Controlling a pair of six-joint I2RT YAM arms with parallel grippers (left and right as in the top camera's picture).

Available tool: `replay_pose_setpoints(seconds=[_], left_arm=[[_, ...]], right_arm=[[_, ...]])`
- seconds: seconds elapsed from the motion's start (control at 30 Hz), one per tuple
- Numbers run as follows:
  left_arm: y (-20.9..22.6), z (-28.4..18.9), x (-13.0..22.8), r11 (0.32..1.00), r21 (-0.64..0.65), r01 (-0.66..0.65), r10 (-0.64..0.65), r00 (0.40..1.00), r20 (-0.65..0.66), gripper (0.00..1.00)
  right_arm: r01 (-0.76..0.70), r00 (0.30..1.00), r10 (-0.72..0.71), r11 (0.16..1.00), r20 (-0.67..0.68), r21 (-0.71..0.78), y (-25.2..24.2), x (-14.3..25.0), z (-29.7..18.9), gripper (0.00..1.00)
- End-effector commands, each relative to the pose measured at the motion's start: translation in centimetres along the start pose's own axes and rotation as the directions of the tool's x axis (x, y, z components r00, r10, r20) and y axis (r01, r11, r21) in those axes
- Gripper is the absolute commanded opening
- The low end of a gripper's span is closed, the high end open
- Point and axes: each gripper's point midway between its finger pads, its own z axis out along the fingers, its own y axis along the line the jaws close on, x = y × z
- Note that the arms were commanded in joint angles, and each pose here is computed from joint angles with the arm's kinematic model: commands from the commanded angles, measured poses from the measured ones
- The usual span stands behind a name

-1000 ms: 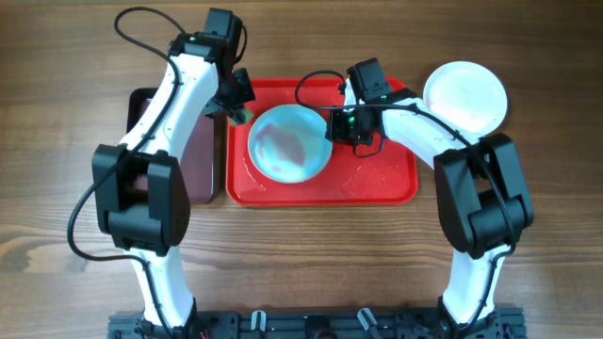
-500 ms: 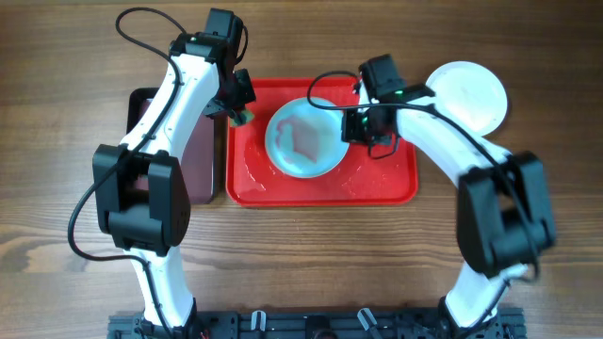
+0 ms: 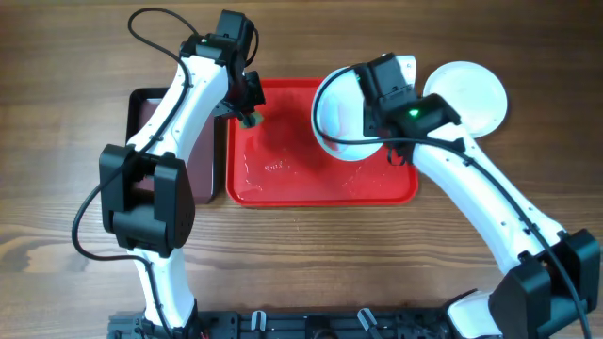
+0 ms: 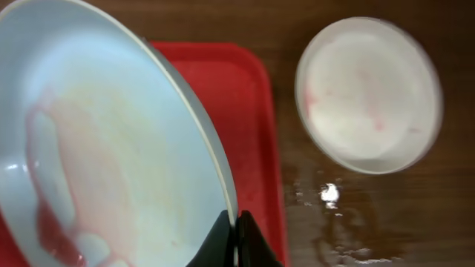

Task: Clean dirty plates on tray and stack at the side
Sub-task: 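Lift the scrubbed plate with the right gripper and carry it right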

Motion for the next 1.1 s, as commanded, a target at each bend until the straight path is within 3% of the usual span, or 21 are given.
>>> replay_pose_setpoints(seconds=[0.0,0.27,0.57,0.73,1.07], left_arm=[[0.0,0.4,0.4,1.000,0.002,-0.012,0.012,1.000,-0.016,0.04],[0.5,1.2,1.3,1.000,-0.012,-0.005,0.005,0.999,-0.043,0.04],[-0.2,1.2,1.5,1.000,0.012,-0.011,0.012,0.999,-0.049,0.04],[-0.3,1.2,1.6,1.000,0.014,-0.014,0.015,0.999,-0.048,0.04],[-0.5,1.2,1.7,1.000,0.017,-0.017,0.018,0.999,-0.050,0.04]], right_arm=[[0.049,0.991,-0.077,0.971,0.112,0.233,-2.4,-1.4,-2.2,0.04],[0.107,0.948,-0.220,0.900,0.229,0.422,-1.8,-2.3,-6.0,0.04],[0.016,0.861,-0.345,0.753,0.374,0.658,-2.8,-4.2,-11.6,0.04],[0.045,0.829,-0.417,0.713,0.372,0.699,-1.9,-4.4,-13.1,0.04],[0.049,0.825,-0.421,0.717,0.377,0.695,-1.6,-4.4,-13.3,0.04]])
